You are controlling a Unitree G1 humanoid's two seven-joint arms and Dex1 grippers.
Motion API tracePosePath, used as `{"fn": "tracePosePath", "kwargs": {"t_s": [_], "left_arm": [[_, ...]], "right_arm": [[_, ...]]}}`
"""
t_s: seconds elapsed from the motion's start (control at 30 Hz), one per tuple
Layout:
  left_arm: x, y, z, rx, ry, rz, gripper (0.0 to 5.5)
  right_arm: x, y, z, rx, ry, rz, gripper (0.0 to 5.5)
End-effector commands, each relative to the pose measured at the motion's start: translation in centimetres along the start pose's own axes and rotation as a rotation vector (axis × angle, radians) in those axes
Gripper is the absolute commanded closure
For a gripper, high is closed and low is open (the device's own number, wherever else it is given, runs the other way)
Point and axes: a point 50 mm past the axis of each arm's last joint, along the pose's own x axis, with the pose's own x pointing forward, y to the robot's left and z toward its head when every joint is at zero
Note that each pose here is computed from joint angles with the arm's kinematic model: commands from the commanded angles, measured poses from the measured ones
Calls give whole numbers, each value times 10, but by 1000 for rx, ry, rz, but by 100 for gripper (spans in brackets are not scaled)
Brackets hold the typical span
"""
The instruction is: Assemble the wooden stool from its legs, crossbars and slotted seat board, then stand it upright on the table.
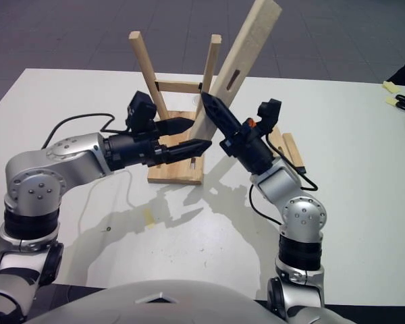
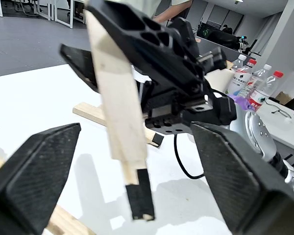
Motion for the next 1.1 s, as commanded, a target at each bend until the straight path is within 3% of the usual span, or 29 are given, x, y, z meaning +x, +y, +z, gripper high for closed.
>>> {"fn": "tracePosePath", "kwargs": {"t_s": [0.03, 0.5, 0.93, 0.97, 1.1], "left_arm": [[0, 1, -4, -33, 0, -16, 213], [2, 0, -3, 15, 14, -6, 449], [4, 1, -4, 30, 6, 8, 452], [3, 3, -3, 28, -2, 18, 452], [0, 15, 4, 0, -52, 81, 454]], "right_arm": [[-1, -1, 1, -10, -3, -7, 344], [-1, 0, 0, -11, -15, -10, 347], [0, -2, -2, -22, -5, -27, 348], [0, -4, -2, -24, -6, -40, 312], [0, -10, -1, -35, -6, -80, 262]]}}
